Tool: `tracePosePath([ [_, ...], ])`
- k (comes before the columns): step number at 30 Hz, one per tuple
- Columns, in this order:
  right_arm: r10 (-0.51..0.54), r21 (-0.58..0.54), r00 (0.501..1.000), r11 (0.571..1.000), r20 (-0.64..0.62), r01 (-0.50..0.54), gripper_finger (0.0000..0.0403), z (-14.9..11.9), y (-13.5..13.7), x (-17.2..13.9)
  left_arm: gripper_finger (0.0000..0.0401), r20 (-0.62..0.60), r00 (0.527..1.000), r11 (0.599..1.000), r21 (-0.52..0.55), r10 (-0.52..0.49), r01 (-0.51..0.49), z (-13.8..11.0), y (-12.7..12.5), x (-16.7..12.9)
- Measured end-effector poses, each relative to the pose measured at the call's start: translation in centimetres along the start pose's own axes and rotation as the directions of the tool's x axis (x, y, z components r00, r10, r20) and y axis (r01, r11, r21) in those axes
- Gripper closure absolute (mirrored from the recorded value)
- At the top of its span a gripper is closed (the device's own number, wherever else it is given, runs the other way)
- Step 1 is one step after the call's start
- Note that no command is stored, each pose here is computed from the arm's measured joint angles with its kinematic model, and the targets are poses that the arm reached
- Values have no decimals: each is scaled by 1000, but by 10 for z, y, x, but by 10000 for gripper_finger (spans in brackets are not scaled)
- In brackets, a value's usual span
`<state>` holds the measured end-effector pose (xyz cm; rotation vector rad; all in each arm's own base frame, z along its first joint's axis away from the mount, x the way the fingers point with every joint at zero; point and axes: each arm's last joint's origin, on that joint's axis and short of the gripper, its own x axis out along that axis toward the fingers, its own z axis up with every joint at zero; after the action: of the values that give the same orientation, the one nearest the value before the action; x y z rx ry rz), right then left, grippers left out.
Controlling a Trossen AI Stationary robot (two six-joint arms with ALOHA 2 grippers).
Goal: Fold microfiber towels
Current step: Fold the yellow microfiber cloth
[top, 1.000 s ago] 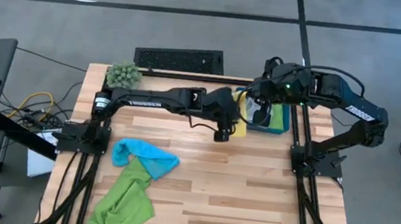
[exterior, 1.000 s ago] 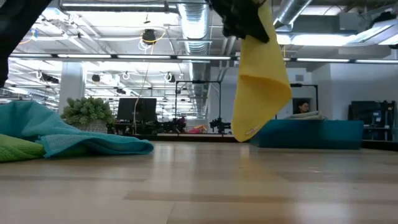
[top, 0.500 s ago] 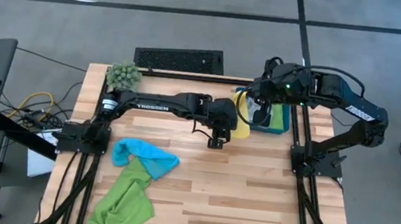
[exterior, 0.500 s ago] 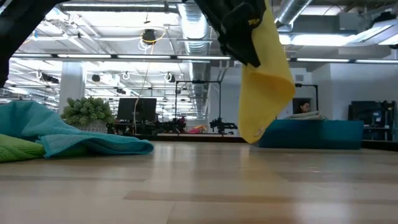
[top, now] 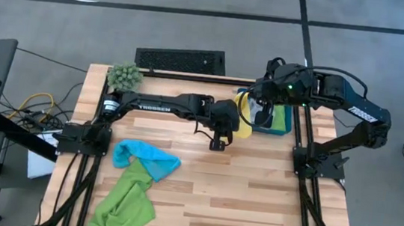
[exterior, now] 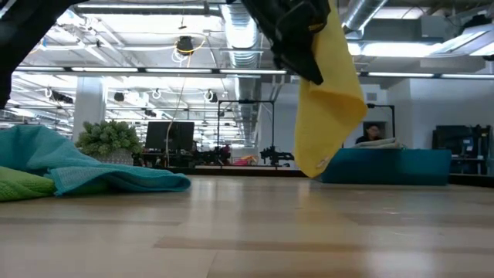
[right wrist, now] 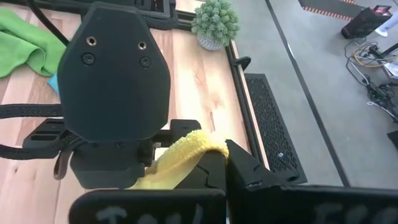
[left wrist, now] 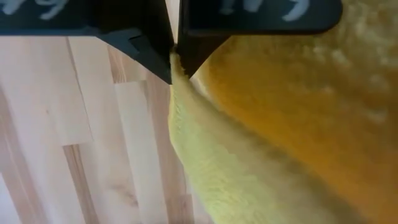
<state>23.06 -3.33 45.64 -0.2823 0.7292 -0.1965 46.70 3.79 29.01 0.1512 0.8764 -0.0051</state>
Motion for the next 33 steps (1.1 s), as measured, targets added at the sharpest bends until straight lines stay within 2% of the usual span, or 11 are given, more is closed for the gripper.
tracePosePath([
  [10, 10, -7, 999, 1000, -35, -10, 395, -3, 1, 0, 401, -104, 994, 1000, -11, -24, 23, -9, -6, -5],
  [16, 23, -13, 996, 1000, -86, -25, 395, -8, 2, 0, 401, -158, 987, 1000, -11, 0, -1, -12, -5, -39],
  [26, 17, -3, 993, 1000, -121, -17, 395, -12, -2, 1, 401, -200, 971, 988, -63, 128, -143, -21, 16, -106],
  [33, -12, 9, 977, 1000, -215, 14, 395, -13, -17, 35, 401, -182, 959, 961, -130, 219, -245, -26, 38, -133],
])
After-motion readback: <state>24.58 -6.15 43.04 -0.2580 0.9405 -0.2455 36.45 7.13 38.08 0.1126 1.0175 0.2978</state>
